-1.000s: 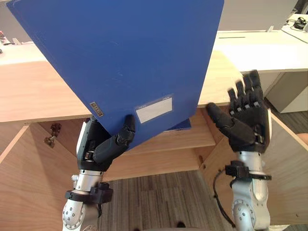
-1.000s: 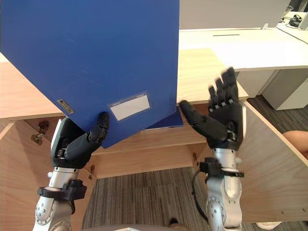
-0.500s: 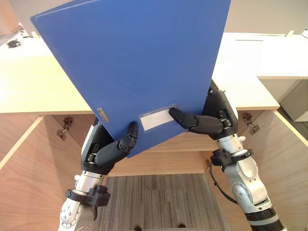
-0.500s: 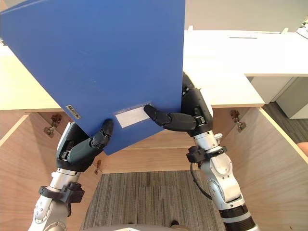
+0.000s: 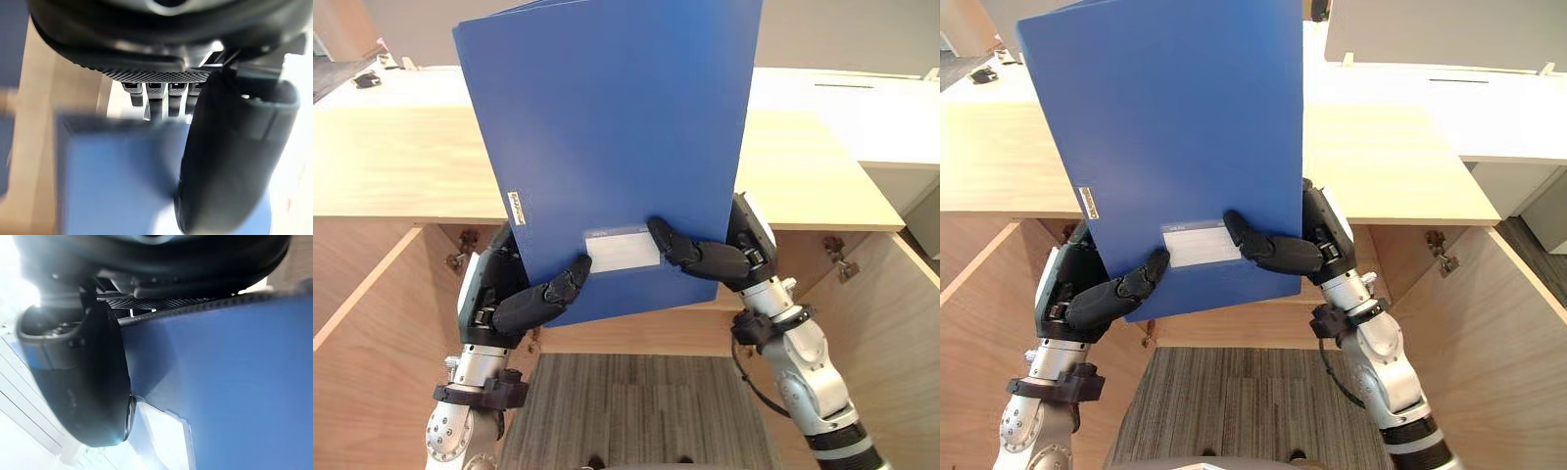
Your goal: Walk over to the cabinet, pick up the folder, carry it to the office cabinet, place the folder inside the office cabinet, then close the office cabinet door
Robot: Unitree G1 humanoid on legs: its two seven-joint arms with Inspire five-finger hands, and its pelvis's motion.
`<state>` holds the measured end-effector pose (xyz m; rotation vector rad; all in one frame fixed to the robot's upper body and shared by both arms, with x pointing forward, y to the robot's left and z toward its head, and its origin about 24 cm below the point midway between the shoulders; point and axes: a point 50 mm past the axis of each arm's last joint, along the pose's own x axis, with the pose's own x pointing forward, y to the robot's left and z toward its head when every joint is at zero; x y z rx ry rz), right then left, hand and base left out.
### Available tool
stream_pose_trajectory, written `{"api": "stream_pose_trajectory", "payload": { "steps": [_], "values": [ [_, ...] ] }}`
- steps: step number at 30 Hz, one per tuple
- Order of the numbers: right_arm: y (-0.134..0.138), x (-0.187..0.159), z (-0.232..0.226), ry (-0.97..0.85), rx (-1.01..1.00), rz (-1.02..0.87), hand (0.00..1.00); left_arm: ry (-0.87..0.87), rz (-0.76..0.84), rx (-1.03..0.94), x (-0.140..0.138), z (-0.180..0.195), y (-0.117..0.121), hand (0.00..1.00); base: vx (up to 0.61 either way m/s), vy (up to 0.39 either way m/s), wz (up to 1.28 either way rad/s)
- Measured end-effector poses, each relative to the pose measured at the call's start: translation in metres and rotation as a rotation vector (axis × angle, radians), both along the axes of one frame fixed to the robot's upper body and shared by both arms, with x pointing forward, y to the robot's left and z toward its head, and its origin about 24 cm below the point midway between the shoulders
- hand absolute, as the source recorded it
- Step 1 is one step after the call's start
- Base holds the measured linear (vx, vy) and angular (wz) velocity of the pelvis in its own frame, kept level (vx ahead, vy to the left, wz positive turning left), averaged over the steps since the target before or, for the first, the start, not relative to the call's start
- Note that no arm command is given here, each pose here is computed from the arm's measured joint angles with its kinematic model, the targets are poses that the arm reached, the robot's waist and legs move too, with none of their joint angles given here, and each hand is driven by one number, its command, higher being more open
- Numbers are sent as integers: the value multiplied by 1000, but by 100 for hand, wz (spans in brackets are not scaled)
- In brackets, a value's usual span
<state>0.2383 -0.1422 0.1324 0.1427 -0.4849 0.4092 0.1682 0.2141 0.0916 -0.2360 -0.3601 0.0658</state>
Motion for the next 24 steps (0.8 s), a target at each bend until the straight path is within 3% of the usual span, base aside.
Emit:
{"api": "stream_pose_trajectory", "payload": {
  "steps": [4, 9, 16, 20, 24],
  "values": [
    [-9, 2, 2, -9, 35, -124, 0, 190, 311, -41, -10, -42, 38, 100, -46, -36, 3],
    [-20, 4, 3, -9, 72, -220, 0, 499, 486, -36, -40, -97, 57, 100, -37, -33, 1],
    [10, 4, -14, 41, -60, -110, 0, 864, 444, -67, -70, -167, 45, 100, -21, -31, 0],
    [47, -1, -63, 184, -295, 74, 0, 1197, 394, -125, -101, -222, 29, 100, -23, -37, 5],
    [70, 16, -81, 178, -534, 162, 0, 1255, 304, -81, -78, -233, 19, 100, -160, -31, 8]
  ]
}}
